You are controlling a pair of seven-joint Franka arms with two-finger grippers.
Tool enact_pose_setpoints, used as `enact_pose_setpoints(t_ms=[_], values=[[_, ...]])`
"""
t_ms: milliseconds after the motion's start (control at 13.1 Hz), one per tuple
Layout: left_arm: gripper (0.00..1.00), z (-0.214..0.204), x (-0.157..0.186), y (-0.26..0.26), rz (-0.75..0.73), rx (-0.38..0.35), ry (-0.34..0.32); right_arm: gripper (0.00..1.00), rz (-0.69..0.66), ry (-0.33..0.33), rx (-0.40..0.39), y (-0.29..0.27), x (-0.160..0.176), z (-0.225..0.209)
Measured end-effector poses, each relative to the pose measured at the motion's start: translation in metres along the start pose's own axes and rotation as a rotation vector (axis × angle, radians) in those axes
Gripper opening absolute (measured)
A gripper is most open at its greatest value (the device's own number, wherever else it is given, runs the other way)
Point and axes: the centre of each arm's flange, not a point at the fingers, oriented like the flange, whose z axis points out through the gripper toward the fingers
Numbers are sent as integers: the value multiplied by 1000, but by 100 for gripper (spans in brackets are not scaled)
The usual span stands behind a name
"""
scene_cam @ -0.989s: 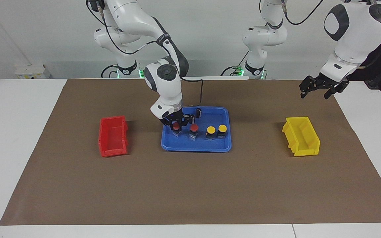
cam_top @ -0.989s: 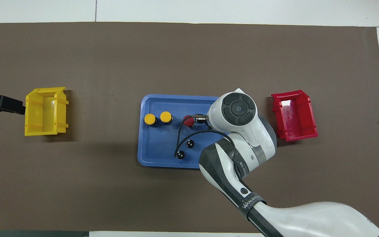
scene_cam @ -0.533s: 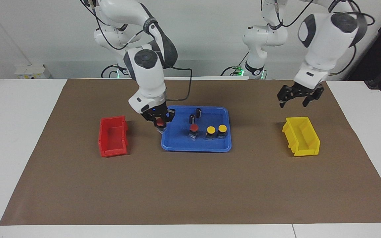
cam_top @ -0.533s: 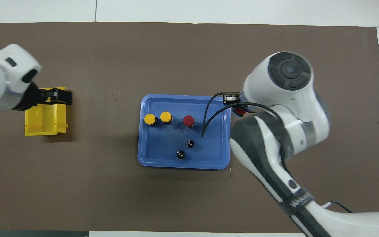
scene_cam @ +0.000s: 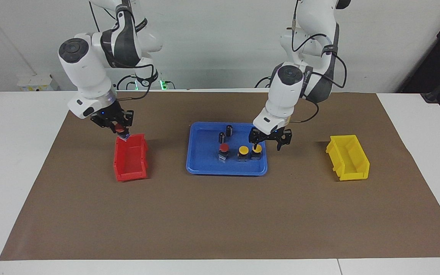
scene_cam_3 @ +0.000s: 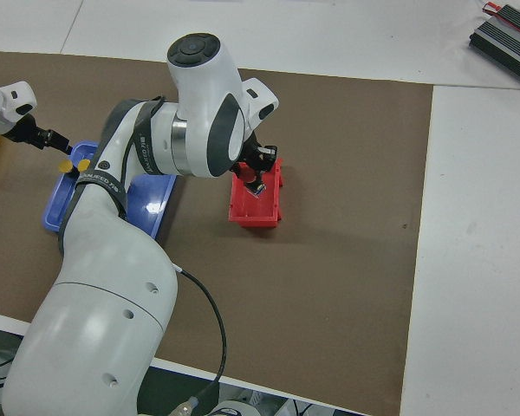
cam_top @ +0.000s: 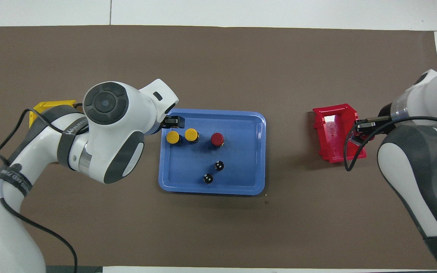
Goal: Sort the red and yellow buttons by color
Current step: 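Carry the red button into the red bin while the left gripper reaches the tray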
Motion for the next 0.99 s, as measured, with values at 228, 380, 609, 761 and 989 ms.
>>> enact_pose_setpoints(t_ms=[228,380,609,761,989], values=[[77,12,-3,8,5,4,-15,41,-25,44,-6,-8,-11,35],[73,13,-5,13,8,5,-18,41,-41,59,-7,-16,-12,44],[72,15,-8,16,6,10,-31,41,-50,83,-7,-22,-20,69],[71,16,-10,15,-1,15,-40,41,-49,91,-7,-22,-26,88],[71,15,-11,14,-35,21,-51,41,-47,101,-4,-21,-26,103]])
